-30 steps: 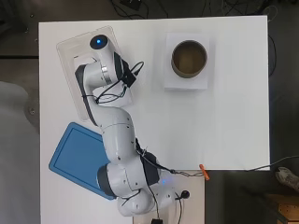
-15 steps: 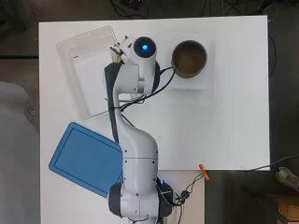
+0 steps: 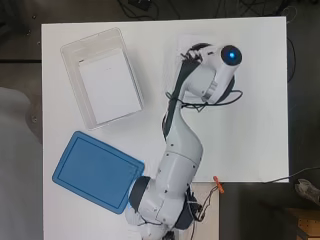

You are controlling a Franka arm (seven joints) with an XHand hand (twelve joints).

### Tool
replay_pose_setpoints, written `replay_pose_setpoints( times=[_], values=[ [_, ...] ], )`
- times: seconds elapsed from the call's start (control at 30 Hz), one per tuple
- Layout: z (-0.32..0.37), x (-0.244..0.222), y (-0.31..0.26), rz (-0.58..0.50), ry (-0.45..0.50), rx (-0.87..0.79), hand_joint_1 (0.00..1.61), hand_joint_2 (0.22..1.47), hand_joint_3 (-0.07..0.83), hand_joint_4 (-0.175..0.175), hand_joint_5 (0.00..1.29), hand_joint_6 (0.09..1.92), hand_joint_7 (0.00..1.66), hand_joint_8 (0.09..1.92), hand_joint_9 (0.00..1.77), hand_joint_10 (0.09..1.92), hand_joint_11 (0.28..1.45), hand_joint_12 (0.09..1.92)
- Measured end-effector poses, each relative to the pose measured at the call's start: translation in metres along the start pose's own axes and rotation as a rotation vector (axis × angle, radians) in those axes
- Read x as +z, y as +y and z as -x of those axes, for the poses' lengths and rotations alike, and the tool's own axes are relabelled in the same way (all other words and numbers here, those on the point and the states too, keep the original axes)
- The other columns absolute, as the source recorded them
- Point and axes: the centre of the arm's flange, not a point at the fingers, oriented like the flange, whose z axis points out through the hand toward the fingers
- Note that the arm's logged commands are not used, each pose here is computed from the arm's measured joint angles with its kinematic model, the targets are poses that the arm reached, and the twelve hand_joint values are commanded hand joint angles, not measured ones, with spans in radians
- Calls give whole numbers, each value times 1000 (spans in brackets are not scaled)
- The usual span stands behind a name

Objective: Teleoperate dual arm-hand system to remove items from a box

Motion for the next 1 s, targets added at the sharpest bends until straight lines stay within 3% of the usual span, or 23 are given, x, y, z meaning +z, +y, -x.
replay_pose_setpoints(
  times=[0.07,0.13,0.2,0.27,0.33,0.47,0.57,0.6,0.63,0.73,0.83,1.0],
  values=[
    [21,0,-34,-10,8,23,1339,1179,1,-117,653,1491,796,1134,1043,1003,691,595],
    [42,-8,-66,2,14,48,1340,1195,1,-155,630,1497,763,1197,991,1084,672,679],
    [58,-13,-79,22,15,80,1339,1212,-2,-171,608,1488,739,1263,943,1194,641,852],
    [66,-12,-77,23,10,102,1335,1227,-1,-175,590,1485,717,1325,898,1305,614,1028],
    [72,-10,-69,17,-2,129,1328,1227,-1,-127,592,1429,725,1363,908,1338,598,1116],
    [72,-13,-51,7,-5,145,1347,1215,1,-171,616,1248,753,1419,929,1369,596,1169],
    [84,-10,-21,-5,-61,205,1181,1289,5,-122,596,1382,730,1625,883,1622,607,1387],
    [97,-9,-17,-12,-106,247,1156,1307,6,-119,584,1412,711,1679,879,1704,609,1448],
    [113,-16,-21,-6,-145,290,1154,1314,4,-139,588,1395,699,1722,879,1761,611,1492],
    [154,-64,-45,75,-152,371,1168,1306,-1,-171,602,1309,724,1707,907,1686,598,1484],
    [207,-106,-77,148,-83,462,1175,1297,0,-175,602,1317,749,1666,919,1583,594,1441],
    [246,-155,-119,221,-76,556,1177,1294,0,-175,595,1329,763,1645,945,1481,612,1466]
  ],
)
